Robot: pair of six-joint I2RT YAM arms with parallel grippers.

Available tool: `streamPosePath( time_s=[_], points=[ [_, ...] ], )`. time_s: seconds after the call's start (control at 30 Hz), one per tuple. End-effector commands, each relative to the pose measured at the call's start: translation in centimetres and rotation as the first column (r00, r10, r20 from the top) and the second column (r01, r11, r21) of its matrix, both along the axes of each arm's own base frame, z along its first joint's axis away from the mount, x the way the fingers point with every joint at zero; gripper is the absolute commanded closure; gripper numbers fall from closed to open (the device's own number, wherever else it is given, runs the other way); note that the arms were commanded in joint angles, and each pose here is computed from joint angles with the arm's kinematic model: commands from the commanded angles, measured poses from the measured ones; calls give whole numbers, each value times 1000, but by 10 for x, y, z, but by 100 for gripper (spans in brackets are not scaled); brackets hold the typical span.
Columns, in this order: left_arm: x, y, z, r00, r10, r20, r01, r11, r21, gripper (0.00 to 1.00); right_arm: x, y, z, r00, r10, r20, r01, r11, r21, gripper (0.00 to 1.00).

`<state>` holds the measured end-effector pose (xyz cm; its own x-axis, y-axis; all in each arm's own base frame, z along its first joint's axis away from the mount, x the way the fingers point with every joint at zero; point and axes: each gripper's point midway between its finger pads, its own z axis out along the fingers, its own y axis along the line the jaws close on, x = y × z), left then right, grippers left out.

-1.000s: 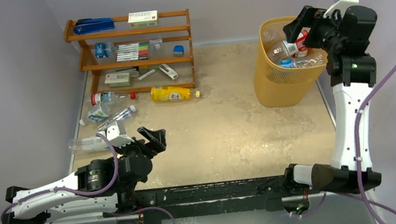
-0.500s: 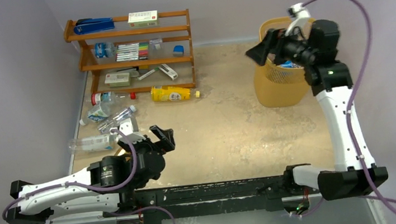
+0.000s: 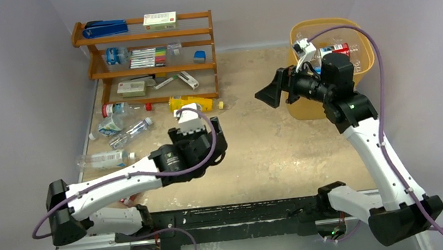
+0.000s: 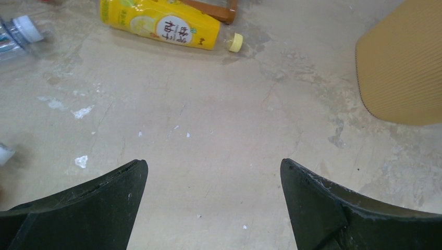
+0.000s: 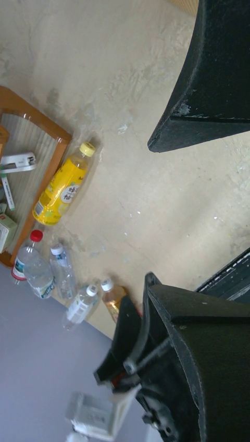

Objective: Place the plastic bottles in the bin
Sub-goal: Pick up the plastic bottle at the center of the board.

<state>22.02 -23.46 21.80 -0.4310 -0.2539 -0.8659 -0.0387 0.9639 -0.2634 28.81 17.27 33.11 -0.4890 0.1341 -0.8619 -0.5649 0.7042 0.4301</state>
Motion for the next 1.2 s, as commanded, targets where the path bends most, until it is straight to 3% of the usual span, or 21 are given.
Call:
streamPosePath(
  time_s=[0.0, 0.3, 0.67, 0.87, 1.17],
  points=[
    [20, -33, 32, 997, -79, 0, 79, 995, -61, 1, -8, 5, 24, 993, 41, 110, -44, 998, 33, 0],
    [38, -48, 35, 994, -100, -37, 99, 995, -23, 1, 11, 21, -18, 996, 82, 24, -83, 996, 42, 0],
    [71, 21, 31, 997, -39, -64, 38, 999, -14, 1, 69, 45, -63, 994, 79, -76, -76, 996, 43, 0],
    [82, 42, 14, 996, -38, -87, 32, 997, -69, 1, 99, 59, -79, 995, 89, -51, -88, 996, 33, 0],
    [94, 41, -2, 992, -78, -101, 75, 996, -38, 1, 145, 97, -95, 997, 76, -6, -76, 996, 45, 0]
  ],
)
